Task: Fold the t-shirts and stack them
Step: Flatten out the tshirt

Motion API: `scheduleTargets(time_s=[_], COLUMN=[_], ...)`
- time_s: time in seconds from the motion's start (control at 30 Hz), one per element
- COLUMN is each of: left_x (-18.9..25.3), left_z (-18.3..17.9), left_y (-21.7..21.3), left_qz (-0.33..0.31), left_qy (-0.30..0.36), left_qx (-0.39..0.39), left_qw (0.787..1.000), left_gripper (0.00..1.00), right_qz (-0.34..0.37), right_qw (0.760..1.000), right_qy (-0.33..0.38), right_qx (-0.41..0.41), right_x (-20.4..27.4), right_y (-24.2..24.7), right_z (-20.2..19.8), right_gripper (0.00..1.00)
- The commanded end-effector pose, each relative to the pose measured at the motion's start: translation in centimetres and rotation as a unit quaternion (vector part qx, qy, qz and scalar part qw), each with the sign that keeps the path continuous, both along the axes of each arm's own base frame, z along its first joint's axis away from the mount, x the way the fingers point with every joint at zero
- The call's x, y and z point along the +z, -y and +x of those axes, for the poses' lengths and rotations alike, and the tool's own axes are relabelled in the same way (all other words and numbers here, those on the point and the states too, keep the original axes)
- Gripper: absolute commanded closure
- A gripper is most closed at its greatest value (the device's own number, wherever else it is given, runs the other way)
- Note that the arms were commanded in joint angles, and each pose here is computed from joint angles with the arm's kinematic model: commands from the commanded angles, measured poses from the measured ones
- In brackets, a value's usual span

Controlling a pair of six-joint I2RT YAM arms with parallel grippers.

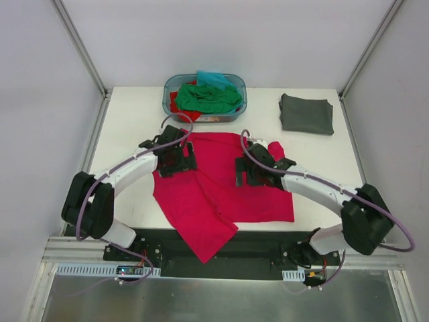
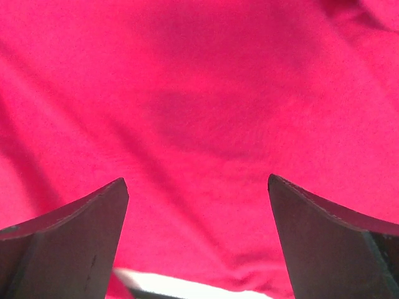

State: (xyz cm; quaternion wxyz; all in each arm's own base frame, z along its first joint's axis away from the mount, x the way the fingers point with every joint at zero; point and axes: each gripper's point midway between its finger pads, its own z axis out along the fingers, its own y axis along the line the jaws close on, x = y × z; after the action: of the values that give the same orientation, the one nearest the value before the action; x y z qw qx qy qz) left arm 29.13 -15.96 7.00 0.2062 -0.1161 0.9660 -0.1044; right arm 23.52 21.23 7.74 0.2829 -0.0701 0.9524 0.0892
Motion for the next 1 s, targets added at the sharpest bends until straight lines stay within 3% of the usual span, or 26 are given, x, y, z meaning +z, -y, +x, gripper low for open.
scheduleTargets(time_s=[0.0,0.2,0.43,0.53,0.77,0.97], left_x=[-2.3,-5.1,-7.5,-7.0,-5.1,-2.2], left_z=[-4.1,-3.7,0.1,3.0,10.4,12.1], left_y=[2.7,1.4,-5.8,-8.1,-9.6,-8.9], left_qz=[-0.047,-0.006,0.049,0.075,0.064,0.042], left_qy=[-0.056,-0.087,-0.115,-0.103,-0.076,-0.039], left_qx=[-0.034,-0.013,0.091,0.118,0.137,0.118], left_qw=[0.997,0.996,0.988,0.985,0.986,0.991], left_gripper=[0.01,0.01,0.01,0.01,0.01,0.01], right_qz=[-0.041,-0.024,-0.015,-0.012,0.019,0.016], right_qw=[0.999,0.996,0.993,0.99,0.989,0.993], right_qy=[-0.006,-0.056,-0.076,-0.084,-0.086,-0.047], right_qx=[-0.018,-0.067,-0.09,-0.112,-0.115,-0.11], right_x=[-1.1,-3.9,-5.7,-6.0,-5.7,-3.2], right_y=[2.0,5.2,7.3,8.2,6.9,7.1], right_z=[3.1,3.4,2.6,3.2,5.5,7.7], right_gripper=[0.04,0.04,0.04,0.04,0.04,0.04])
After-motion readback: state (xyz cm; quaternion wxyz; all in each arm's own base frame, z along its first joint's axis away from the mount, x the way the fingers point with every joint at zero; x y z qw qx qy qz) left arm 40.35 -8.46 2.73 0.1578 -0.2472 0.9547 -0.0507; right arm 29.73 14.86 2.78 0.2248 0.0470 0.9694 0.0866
